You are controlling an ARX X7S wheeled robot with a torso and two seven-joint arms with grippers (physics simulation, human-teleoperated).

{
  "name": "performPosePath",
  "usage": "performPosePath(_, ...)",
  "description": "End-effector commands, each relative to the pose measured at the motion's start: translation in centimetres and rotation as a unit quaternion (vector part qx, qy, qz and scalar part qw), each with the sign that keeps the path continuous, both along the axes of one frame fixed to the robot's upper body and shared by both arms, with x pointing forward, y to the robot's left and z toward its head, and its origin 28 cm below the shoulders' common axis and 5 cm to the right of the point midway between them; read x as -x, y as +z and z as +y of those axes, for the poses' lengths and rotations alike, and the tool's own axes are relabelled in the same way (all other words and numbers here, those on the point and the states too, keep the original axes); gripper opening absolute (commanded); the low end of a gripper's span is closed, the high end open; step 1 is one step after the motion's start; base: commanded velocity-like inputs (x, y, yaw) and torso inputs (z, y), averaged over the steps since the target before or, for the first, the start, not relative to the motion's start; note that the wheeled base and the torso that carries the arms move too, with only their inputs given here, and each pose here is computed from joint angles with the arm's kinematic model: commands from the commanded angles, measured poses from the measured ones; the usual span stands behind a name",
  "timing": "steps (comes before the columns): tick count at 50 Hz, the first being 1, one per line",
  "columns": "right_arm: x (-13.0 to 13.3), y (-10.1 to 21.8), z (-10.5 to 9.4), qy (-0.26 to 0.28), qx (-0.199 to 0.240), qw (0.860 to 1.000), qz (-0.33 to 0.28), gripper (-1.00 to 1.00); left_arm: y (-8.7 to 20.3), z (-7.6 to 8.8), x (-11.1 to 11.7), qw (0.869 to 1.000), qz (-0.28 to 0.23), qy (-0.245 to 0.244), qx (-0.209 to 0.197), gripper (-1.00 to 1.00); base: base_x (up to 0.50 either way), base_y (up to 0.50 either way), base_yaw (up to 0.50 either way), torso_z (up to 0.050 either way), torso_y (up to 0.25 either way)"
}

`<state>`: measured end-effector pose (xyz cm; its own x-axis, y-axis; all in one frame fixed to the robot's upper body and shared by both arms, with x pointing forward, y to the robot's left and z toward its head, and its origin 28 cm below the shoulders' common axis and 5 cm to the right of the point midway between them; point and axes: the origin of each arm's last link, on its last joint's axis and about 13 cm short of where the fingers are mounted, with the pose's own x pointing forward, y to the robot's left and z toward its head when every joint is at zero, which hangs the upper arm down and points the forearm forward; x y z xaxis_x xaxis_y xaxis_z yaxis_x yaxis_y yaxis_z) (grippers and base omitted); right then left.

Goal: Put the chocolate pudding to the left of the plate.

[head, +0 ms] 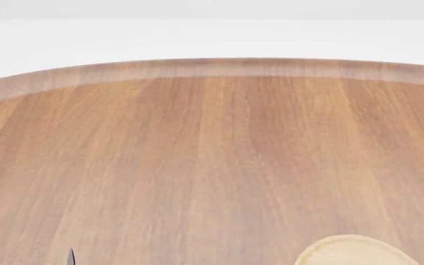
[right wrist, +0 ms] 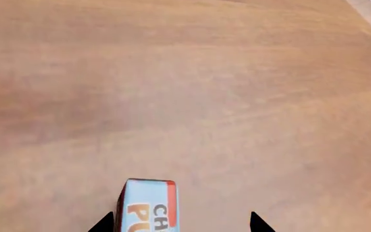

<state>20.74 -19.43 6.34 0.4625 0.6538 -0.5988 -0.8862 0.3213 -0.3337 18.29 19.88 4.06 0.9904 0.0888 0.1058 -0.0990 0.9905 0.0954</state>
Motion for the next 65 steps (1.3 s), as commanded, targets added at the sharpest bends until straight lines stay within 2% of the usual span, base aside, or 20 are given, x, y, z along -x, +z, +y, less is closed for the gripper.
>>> performPosePath(1, -0.4, -1.6, -1.1, -0.020, 0.001, 1.000, 0.024, 1.00, 0.1, 0.0, 0.0, 1.000, 0.000, 0.000, -0.001, 1.00, 0.00, 0.00, 0.00, 0.000, 0.000)
performPosePath(7, -0.4, -2.4, -1.6, -0.032, -0.005, 0.999, 0.034, 1.00, 0.0, -0.1, 0.1, 1.000, 0.000, -0.002, -0.001, 1.00, 0.00, 0.00, 0.00, 0.000, 0.000)
performPosePath(19, 0.3, -4.2, -0.9, -0.019, -0.008, 0.998, 0.056, 1.00, 0.0, -0.1, 0.2, 1.000, 0.000, -0.004, -0.001, 1.00, 0.00, 0.00, 0.00, 0.000, 0.000)
performPosePath(31, 0.1, -6.1, -1.1, -0.031, -0.024, 0.995, 0.087, 1.00, 0.0, -0.2, 0.1, 1.000, 0.001, -0.006, -0.002, 1.00, 0.00, 0.00, 0.00, 0.000, 0.000)
performPosePath(45, 0.2, -6.7, -1.3, -0.032, -0.039, 0.993, 0.107, 1.00, 0.0, -0.2, 0.1, 1.000, 0.000, -0.006, -0.003, 1.00, 0.00, 0.00, 0.00, -0.001, 0.000)
performPosePath(46, 0.2, -6.7, -1.3, -0.032, -0.040, 0.993, 0.106, -1.00, 0.0, -0.2, 0.1, 1.000, 0.000, -0.006, -0.003, 1.00, 0.00, 0.00, 0.00, 0.000, 0.000)
performPosePath(58, 0.1, -6.4, -1.1, -0.033, -0.039, 0.993, 0.102, -1.00, -0.1, -0.2, 0.1, 1.000, 0.001, -0.006, -0.003, 1.00, 0.00, 0.00, 0.00, -0.002, 0.000)
performPosePath(65, -0.7, -4.8, -1.0, -0.038, -0.041, 0.996, 0.073, -1.00, -0.1, -0.3, 0.1, 1.000, 0.001, -0.007, -0.003, 1.00, 0.00, 0.00, 0.00, -0.002, 0.000)
